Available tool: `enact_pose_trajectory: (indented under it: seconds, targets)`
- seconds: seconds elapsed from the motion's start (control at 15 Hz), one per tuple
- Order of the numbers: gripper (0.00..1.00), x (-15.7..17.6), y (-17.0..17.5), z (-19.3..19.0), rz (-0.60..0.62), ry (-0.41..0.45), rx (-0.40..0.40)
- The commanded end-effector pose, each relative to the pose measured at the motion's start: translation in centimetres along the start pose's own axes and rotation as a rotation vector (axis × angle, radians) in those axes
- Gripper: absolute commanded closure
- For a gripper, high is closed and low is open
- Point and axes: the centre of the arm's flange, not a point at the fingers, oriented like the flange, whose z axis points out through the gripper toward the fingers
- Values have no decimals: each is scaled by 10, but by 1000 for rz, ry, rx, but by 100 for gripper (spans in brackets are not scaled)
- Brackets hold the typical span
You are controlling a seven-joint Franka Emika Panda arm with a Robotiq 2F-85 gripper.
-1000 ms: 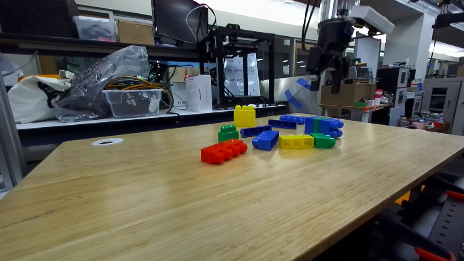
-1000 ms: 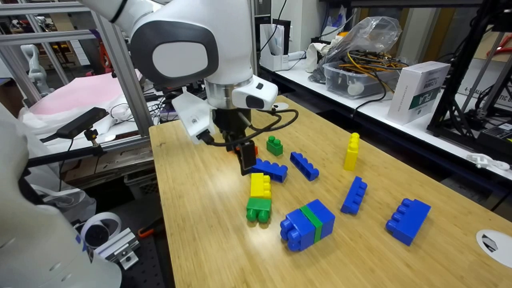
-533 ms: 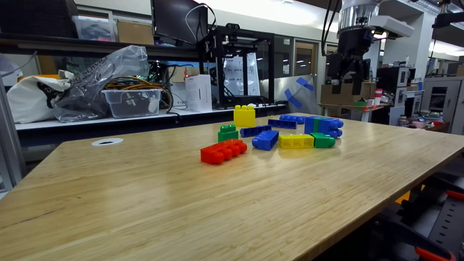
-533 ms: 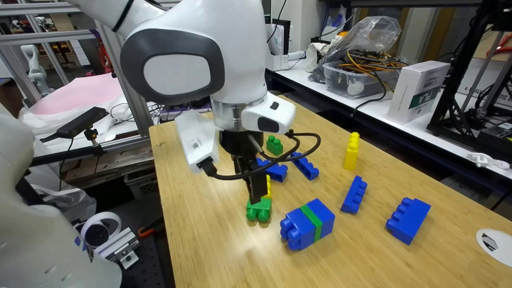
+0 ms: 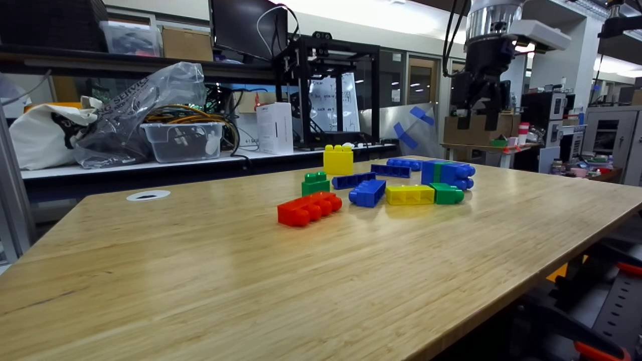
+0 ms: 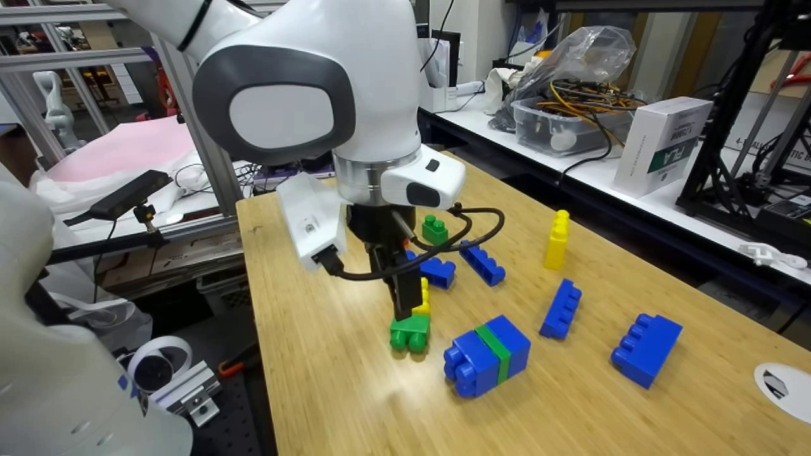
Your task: Separate the blue and green building blocks that are stacked together
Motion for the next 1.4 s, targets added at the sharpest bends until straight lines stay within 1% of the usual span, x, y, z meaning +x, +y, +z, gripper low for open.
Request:
enact_pose_trajectory:
  seconds: [0.0,0.2,0.4,0.6,0.73,1.13,1.33]
  targets:
    - [0,1,8,11,2,11,2]
    - [0,2,21,18,17,21,1]
    - [0,0,37,25,32,69,-4]
    - [0,-8,46,34,14,115,-19]
    - [0,-8,48,35,-11,130,-16]
    - [0,-5,52,53,-77,140,-29]
    - [0,-2,57,66,-91,133,-42]
